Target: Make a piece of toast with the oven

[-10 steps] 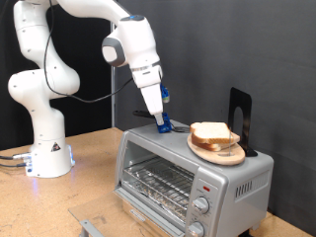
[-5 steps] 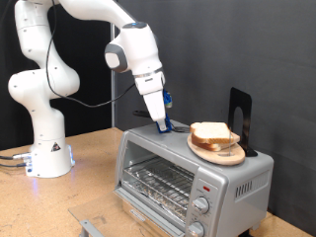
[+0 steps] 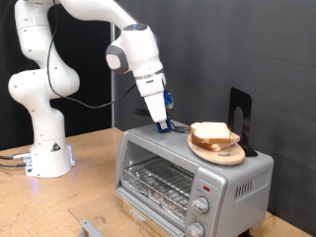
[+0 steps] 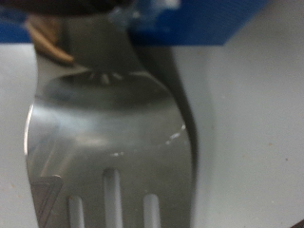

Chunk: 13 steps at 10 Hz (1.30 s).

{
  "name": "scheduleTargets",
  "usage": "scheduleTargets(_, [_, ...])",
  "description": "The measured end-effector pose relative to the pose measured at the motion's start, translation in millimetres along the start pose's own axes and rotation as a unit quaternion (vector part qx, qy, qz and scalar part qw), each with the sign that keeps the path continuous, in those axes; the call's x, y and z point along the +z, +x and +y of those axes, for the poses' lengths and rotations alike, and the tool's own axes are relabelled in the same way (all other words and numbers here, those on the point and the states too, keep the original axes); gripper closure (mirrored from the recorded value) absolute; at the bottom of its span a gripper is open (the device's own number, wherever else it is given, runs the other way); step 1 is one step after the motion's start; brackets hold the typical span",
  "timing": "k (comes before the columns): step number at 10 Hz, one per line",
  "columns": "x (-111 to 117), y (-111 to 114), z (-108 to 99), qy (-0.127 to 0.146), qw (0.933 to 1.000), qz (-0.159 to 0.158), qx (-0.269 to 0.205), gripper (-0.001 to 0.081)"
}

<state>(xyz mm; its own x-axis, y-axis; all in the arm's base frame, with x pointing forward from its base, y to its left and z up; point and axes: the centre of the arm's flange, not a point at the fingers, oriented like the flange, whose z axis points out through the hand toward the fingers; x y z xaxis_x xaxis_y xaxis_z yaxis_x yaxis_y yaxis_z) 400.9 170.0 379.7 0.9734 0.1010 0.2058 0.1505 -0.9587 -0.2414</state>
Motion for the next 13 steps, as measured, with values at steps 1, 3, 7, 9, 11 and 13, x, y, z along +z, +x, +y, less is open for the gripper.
scheduleTargets(1, [0, 0, -1, 0.002, 1.0, 0.0, 0.002, 0.0408])
scheduleTargets(3, [-1, 0, -3, 0.013, 0.9999, 0.001, 0.004, 0.0408])
scheduleTargets(7, [-28, 2, -12, 0.034, 0.9993, 0.013, -0.001, 0.0406])
scheduleTargets(9, [-34, -1, -13, 0.036, 0.9993, 0.007, 0.0, 0.0406])
scheduleTargets(11, [-33, 0, -6, 0.06, 0.9973, 0.032, 0.028, 0.0406])
scheduleTargets(13, [-35, -1, 10, 0.083, 0.993, 0.057, 0.062, 0.0406])
